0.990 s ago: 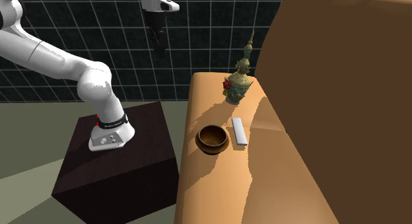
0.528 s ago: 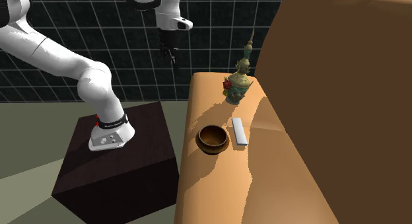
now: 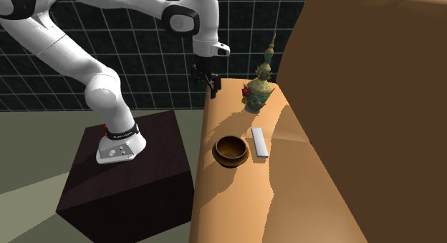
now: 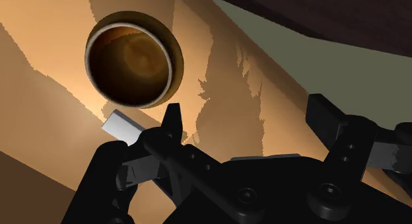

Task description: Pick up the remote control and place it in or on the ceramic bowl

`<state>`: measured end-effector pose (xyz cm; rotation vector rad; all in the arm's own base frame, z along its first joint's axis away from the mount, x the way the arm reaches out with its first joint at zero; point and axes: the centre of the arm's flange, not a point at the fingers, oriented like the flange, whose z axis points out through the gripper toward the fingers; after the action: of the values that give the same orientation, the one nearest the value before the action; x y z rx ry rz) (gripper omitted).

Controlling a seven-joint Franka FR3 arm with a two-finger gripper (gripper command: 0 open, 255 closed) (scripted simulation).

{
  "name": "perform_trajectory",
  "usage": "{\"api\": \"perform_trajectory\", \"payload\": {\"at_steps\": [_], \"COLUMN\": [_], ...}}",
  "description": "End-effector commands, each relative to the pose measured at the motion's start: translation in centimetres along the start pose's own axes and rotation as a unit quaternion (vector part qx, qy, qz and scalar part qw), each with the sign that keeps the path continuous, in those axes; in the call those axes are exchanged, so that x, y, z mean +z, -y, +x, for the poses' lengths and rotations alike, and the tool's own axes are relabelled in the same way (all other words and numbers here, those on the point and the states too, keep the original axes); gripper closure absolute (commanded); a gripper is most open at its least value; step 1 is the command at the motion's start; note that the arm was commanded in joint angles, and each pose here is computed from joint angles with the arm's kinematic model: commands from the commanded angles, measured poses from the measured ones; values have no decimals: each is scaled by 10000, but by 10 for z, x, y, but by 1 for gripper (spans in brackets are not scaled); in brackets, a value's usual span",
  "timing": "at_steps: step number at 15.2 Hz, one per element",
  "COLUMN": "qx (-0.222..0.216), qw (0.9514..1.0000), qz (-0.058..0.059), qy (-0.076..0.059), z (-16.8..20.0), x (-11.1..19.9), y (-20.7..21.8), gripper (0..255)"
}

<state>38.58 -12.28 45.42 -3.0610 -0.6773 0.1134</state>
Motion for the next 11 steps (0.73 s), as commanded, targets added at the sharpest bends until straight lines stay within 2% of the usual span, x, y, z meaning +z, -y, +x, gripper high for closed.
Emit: {"api": "perform_trajectory", "payload": {"at_steps": [1, 6, 11], "qx": [-226, -758, -1288], "qw": [9997, 9971, 9917], "qz": [-3, 14, 31], "qy": [-6, -15, -25], "z": [9, 40, 74], "x": [18, 61, 104], "y": [-18, -58, -94], "gripper": [0, 0, 0]}}
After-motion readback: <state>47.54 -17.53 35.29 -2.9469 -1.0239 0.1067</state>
